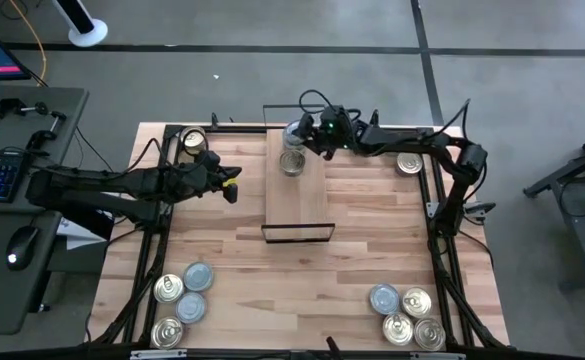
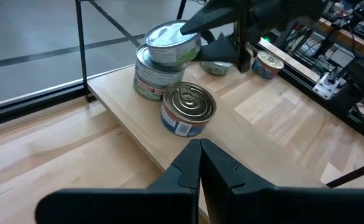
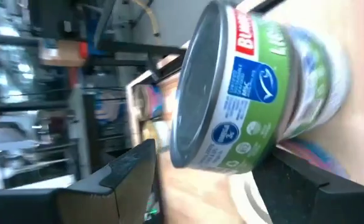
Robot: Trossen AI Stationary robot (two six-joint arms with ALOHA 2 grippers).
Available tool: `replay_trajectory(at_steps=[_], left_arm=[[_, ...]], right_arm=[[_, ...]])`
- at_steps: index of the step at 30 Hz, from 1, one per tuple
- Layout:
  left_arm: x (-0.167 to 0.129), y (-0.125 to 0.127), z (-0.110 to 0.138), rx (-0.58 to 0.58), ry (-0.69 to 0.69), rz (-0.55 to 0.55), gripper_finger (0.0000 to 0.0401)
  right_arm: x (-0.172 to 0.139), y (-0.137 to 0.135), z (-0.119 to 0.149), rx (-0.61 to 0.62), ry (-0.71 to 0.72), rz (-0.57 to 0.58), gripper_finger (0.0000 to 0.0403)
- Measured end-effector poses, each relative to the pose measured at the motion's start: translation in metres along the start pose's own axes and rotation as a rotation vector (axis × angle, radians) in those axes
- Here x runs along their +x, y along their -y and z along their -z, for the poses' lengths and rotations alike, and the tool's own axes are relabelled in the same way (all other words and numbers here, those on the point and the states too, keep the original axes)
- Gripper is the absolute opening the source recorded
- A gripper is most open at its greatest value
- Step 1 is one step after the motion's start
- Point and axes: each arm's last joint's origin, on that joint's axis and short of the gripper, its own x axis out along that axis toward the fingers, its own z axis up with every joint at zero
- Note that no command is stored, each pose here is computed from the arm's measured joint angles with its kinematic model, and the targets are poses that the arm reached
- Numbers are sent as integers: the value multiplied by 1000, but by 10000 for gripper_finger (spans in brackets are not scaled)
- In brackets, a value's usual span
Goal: Stack canned seafood by type on shelf
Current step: Stack the green tuna can on top of the green tuna can on the shelf, then adjust the pink and blue tuna cans
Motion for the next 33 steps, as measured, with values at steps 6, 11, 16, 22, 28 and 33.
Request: replay_trajectory(at_steps=[6,11,16,22,28,33], left_arm=[[0,0,0,0,-1,0,0],[0,0,0,0,-1,0,0],[0,0,0,20,-10,14,0],[0,1,1,19,-27,41,0],[0,1,1,18,-29,44,0],[-1,1,0,6,-28,47,0]], right_arm=[[-6,-9,-10,-84,3,109,247],[-5,-10,-6,-71,-7,97,247],[7,-2,0,-36,-26,106,247],[15,-2,2,-27,-69,53,247],[15,-1,3,-56,-127,55,247],[12,0,2,-145,-253,37,247]])
